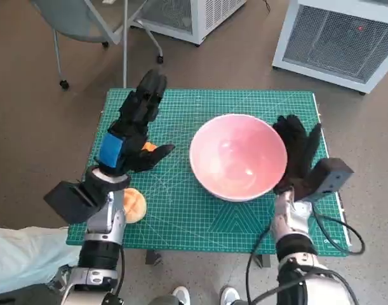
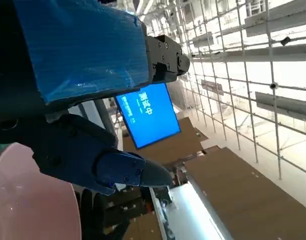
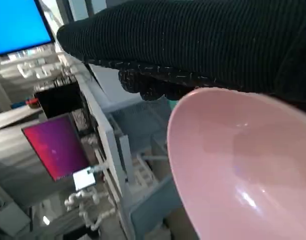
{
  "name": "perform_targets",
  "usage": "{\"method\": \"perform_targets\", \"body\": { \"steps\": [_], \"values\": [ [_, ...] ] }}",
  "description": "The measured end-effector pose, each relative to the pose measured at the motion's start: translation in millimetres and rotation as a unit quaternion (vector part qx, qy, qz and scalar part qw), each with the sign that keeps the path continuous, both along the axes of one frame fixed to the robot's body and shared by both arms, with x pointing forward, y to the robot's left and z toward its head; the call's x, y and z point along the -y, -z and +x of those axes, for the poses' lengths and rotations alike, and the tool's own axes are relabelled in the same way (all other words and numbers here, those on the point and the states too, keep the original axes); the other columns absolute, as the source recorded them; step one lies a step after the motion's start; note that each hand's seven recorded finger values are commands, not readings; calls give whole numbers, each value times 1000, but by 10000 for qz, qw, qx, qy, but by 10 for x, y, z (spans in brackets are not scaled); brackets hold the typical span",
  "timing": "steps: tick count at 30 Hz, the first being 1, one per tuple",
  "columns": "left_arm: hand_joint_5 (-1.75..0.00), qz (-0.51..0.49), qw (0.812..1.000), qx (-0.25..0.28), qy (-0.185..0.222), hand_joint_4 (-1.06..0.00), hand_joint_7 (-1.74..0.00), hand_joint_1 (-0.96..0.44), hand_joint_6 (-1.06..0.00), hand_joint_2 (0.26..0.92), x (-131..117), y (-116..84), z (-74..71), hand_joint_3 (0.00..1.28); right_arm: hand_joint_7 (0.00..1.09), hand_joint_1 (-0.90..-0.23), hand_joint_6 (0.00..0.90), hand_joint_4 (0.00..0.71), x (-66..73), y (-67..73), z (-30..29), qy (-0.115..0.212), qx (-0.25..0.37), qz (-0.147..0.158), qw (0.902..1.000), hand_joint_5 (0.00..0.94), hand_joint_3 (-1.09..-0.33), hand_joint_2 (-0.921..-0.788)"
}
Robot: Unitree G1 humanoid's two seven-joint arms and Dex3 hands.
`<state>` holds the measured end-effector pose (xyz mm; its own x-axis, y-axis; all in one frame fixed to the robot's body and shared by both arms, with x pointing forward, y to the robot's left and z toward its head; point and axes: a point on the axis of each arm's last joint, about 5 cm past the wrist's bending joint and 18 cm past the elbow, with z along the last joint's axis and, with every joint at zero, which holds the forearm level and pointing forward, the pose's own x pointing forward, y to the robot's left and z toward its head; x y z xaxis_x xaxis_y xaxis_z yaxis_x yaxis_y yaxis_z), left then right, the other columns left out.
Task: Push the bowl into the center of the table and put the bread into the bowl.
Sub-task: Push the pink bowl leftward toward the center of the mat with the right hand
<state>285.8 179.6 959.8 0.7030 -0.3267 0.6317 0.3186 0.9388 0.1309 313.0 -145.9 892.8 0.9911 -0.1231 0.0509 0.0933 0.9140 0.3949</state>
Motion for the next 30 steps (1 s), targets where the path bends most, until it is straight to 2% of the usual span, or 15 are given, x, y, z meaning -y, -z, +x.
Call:
{"method": "perform_targets", "body": {
  "steps": [13,19,30],
  "values": [
    [-1,63,9998,35,-183,-64,-5,-481,-146,921,-50,5,-43,217,346,-593,232,244,-145,-29,35,-320,-145,72,9994,0,-917,-921],
    [0,60,9997,10,-240,-62,-4,-483,-145,921,-68,22,-62,222,352,-585,254,265,-179,-48,52,-406,-198,60,9990,10,-905,-921],
    [0,66,9995,55,-301,-53,-3,-485,-144,921,-76,19,-71,225,354,-585,271,283,-259,-157,123,-540,-181,127,9983,12,-881,-921]
  ]
}}
